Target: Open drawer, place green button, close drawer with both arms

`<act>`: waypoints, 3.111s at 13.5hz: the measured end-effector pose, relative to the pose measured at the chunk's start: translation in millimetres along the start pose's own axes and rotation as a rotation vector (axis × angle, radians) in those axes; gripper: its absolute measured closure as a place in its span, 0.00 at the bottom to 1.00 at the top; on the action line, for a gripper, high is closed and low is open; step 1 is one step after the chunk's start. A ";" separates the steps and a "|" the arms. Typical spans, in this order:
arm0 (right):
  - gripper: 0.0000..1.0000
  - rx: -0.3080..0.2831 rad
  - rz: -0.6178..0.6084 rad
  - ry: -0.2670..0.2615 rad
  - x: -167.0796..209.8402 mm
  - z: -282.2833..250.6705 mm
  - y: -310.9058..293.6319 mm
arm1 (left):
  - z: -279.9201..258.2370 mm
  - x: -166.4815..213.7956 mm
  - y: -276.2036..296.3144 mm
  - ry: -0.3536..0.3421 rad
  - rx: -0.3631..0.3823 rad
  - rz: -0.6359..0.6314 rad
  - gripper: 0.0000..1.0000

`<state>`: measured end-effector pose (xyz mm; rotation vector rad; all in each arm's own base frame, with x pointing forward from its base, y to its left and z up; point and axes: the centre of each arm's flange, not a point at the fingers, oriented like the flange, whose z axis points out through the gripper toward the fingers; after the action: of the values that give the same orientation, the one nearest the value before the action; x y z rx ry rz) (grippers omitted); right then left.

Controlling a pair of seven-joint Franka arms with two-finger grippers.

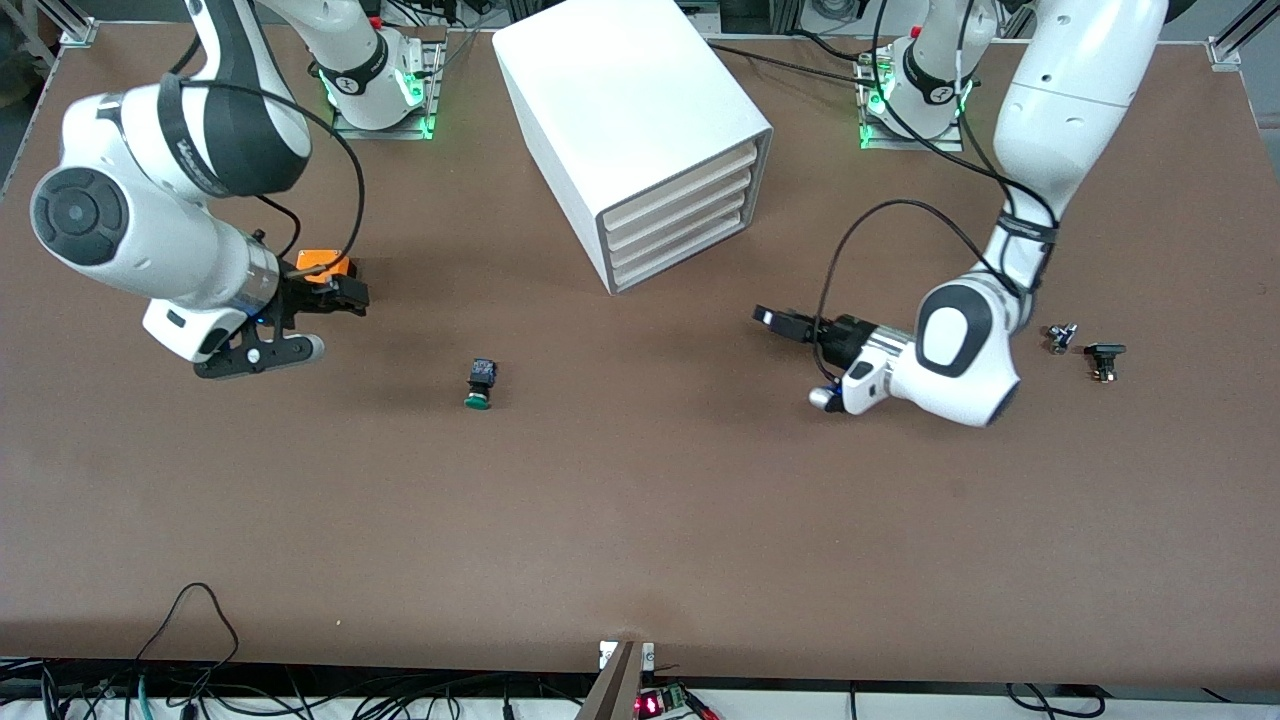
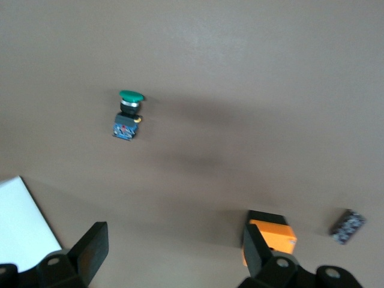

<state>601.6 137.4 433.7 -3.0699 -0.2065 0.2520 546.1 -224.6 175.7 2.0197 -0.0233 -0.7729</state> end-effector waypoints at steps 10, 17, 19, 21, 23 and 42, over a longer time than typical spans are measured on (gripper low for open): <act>0.00 -0.004 0.034 0.006 39.7 128.4 -86.3 | 159.3 -43.3 -12.1 -0.151 0.006 0.032 0.04; 0.00 -0.016 0.110 -0.011 44.9 195.5 -81.4 | 158.3 -46.1 -18.4 -0.117 0.021 0.070 0.69; 0.00 -0.014 0.119 0.001 47.7 205.5 -84.0 | 141.2 -40.5 -15.8 -0.087 0.039 0.100 0.71; 0.00 -0.011 0.125 0.021 51.5 215.5 -84.3 | 95.8 -26.0 -16.1 -0.005 0.046 0.105 0.74; 0.00 -0.011 0.127 0.025 53.8 227.4 -83.6 | 45.6 -13.6 -15.7 0.074 0.042 0.112 0.81; 0.59 -0.017 0.126 0.027 52.3 255.0 -101.0 | -164.6 -44.4 18.8 0.674 0.171 0.105 0.00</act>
<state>597.4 255.5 180.8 -3.1055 -0.0133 0.2160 602.9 -94.7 272.2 2.3283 0.1971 0.0025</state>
